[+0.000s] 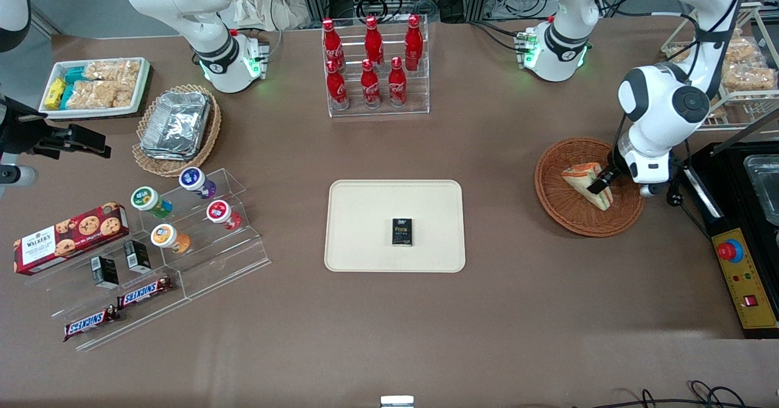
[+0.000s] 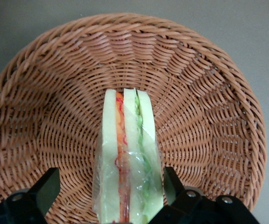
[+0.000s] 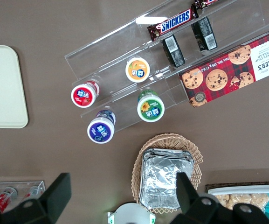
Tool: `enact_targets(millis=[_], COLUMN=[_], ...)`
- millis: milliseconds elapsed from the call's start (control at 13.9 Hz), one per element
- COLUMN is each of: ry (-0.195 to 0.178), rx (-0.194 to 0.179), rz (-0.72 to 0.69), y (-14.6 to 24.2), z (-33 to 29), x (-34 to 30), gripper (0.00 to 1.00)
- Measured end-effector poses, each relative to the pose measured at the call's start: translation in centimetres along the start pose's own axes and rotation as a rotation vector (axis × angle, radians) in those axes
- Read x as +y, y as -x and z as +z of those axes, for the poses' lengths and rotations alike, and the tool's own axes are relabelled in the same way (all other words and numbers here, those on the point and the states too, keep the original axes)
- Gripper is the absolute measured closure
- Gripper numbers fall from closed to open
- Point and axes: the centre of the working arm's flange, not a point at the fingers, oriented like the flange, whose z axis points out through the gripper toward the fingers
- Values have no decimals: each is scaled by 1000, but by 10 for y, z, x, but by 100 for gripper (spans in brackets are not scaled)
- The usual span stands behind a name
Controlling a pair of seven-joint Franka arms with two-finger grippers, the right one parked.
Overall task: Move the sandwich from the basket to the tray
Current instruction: 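Close the left gripper on the wrapped sandwich's crust edge, then lift the sandwich and carry it toward the white tray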
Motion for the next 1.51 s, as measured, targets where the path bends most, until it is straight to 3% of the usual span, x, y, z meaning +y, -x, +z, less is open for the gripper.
enact_targets(millis=[503, 862, 1006, 1221, 1436, 1508], ry=[22, 26, 27, 35, 65, 73], rx=[-12, -9, -7, 0, 26, 32], rz=[-7, -4, 6, 50, 135, 165], y=[15, 16, 18, 30, 56, 64], z=[5, 5, 4, 0, -20, -30], x=[8, 9, 12, 25, 53, 63], gripper=[3, 54, 63, 67, 80, 80])
